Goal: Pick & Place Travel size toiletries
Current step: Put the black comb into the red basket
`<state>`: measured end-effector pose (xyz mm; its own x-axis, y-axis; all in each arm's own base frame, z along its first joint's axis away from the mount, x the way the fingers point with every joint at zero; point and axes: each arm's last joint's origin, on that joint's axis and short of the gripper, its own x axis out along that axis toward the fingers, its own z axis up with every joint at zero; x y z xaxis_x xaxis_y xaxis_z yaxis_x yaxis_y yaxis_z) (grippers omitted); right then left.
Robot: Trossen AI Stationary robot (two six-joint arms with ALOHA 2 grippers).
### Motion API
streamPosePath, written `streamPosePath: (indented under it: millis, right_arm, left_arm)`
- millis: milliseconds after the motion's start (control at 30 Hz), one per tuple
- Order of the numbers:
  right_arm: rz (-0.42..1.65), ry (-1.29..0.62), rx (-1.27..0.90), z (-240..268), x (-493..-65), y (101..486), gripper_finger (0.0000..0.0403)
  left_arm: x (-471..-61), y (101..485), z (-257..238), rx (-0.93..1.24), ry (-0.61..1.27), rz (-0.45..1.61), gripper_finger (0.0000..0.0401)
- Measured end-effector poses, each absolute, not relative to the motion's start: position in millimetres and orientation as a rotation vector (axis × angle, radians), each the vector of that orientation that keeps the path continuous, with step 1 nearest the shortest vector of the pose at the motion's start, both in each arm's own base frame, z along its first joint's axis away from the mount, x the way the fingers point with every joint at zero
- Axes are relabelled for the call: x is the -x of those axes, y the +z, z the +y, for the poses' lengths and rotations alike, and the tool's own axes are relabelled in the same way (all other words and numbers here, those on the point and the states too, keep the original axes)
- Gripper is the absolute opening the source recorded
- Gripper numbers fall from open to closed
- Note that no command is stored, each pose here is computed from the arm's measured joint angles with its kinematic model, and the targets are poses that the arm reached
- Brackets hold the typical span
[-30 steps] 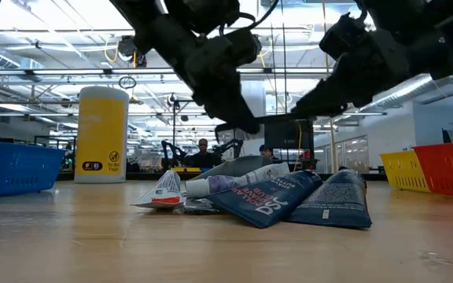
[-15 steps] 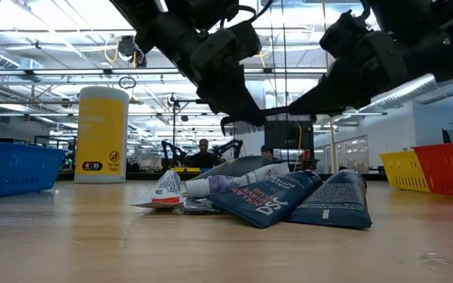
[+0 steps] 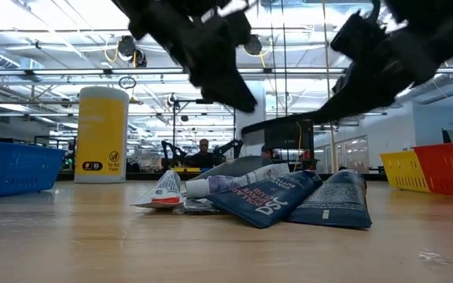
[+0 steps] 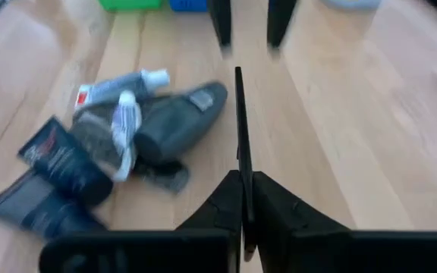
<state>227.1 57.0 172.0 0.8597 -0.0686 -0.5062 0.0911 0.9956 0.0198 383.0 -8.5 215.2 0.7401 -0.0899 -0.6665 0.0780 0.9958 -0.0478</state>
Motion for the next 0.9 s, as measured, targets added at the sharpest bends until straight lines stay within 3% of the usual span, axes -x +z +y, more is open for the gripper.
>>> streamPosePath:
  millis: [200,467,667,900]
  right_arm:
    - [0.827,-0.138,-0.158,68,-205,239,0.0007]
    - [1.286,-0.314,-0.526,79,-149,297,0.0008]
    - [1.375,-0.427,-0.647,94,-126,291,0.0008]
    - [1.308,-0.487,-0.646,102,-125,256,0.0008]
  left_arm:
    - [-365,233,-12,-0.033,0.02,0.787,0.0189]
    - [-356,217,-29,-0.145,0.177,0.809,0.0195]
    - [-353,210,-30,-0.156,0.175,0.816,0.0179]
    - [-354,209,-30,-0.152,0.177,0.807,0.016]
